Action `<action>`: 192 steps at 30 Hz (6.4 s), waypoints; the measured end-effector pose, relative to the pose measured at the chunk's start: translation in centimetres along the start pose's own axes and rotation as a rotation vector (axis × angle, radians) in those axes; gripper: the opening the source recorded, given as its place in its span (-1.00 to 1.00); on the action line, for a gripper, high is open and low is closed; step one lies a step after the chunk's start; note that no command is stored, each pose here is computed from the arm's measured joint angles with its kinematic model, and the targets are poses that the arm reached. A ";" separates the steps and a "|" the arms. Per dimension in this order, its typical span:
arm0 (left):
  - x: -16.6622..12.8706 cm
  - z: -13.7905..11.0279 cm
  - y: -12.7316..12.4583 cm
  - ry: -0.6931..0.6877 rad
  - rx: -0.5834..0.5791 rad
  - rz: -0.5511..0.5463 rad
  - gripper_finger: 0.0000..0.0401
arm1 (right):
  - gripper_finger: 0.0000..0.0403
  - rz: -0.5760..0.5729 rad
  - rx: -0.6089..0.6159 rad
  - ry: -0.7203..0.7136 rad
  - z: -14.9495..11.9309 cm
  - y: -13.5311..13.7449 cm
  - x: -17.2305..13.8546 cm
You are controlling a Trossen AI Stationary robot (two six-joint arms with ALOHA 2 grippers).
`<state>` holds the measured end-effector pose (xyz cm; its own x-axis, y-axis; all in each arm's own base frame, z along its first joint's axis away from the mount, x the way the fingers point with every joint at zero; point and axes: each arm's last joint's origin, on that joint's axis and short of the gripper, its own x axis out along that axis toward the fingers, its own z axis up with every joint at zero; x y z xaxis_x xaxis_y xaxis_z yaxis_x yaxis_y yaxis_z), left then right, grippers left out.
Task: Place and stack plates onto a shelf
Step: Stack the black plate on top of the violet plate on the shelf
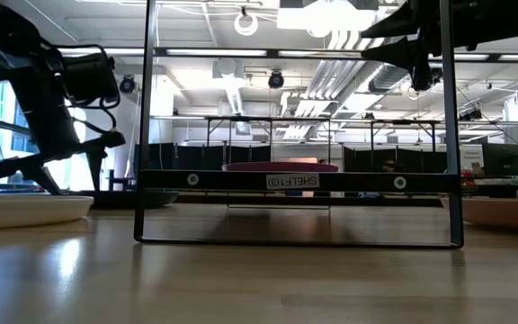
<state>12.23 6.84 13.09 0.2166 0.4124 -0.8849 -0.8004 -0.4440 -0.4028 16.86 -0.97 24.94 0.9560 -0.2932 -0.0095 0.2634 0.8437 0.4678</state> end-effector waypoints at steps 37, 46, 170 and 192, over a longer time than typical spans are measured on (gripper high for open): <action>-11.2 3.2 -3.5 0.110 0.429 -0.087 -0.99 | -0.32 -0.011 -0.007 0.020 -0.2 -0.1 0.0; -13.0 1.1 -6.7 0.331 0.610 -0.181 -1.00 | -0.32 -0.034 -0.024 0.009 -0.2 -0.2 0.0; -4.5 -6.9 -8.4 -0.029 0.728 -0.625 -1.00 | -1.00 -0.610 0.174 0.647 -3.8 -5.9 4.8; 2.5 -9.4 -12.2 -0.011 0.727 -0.829 -1.00 | -1.00 -0.570 0.222 0.604 -3.8 -6.4 6.1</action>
<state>27.79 5.85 13.56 0.8362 0.3747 -0.4004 -0.5480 0.5458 -0.6338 21.51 -6.44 18.49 0.6071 -0.3028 -0.7347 0.7529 0.5147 0.4101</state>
